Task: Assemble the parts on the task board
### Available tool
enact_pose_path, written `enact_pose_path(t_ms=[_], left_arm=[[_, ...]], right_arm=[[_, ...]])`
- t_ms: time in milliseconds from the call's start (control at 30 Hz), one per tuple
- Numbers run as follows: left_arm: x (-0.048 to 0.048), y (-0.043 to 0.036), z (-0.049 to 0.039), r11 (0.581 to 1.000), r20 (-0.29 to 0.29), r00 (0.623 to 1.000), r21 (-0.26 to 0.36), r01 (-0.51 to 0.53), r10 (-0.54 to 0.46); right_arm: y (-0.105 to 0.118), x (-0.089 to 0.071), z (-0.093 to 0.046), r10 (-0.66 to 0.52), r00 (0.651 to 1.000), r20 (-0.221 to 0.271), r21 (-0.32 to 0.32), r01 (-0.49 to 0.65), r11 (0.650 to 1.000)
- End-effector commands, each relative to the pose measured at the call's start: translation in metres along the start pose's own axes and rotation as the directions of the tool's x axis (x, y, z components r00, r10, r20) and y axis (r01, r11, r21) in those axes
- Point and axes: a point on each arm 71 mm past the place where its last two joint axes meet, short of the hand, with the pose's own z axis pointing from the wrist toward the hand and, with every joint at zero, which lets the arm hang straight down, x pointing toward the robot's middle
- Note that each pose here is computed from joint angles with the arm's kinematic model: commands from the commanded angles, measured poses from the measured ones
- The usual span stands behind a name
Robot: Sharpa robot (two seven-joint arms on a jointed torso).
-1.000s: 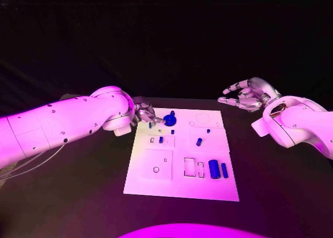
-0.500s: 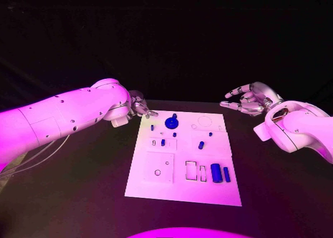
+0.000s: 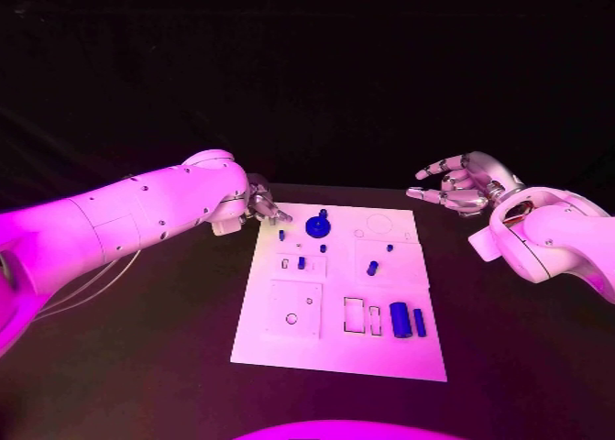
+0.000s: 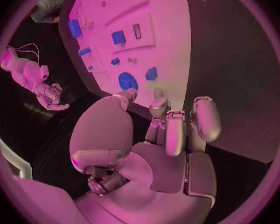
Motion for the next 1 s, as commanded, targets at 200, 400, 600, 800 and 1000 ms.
enact_pose_path(t_ms=[200,400,600,800,1000], left_arm=[[0.0062,-0.0024,0.0054,1.000,-0.051,0.998,0.006,-0.026,0.026],[0.0085,-0.0029,0.0074,1.000,-0.067,0.997,0.002,-0.029,0.030],[0.0103,-0.0026,0.0082,0.999,-0.079,0.996,-0.002,-0.036,0.036],[0.0113,-0.0018,0.0084,0.999,-0.089,0.995,-0.003,-0.039,0.039],[0.0122,-0.0031,0.0082,0.999,-0.090,0.995,0.002,-0.033,0.033]], right_arm=[[0.0025,0.0003,0.0003,0.017,1.000,0.012,-0.028,-0.017,0.999],[0.0029,0.0006,0.0009,0.020,1.000,0.013,-0.030,-0.020,0.999],[0.0026,0.0005,0.0016,0.023,1.000,0.015,-0.030,-0.023,0.999],[0.0024,0.0001,0.0018,0.027,0.999,0.017,-0.029,-0.027,0.999],[0.0021,0.0001,0.0022,0.029,0.999,0.017,-0.027,-0.028,0.999]])
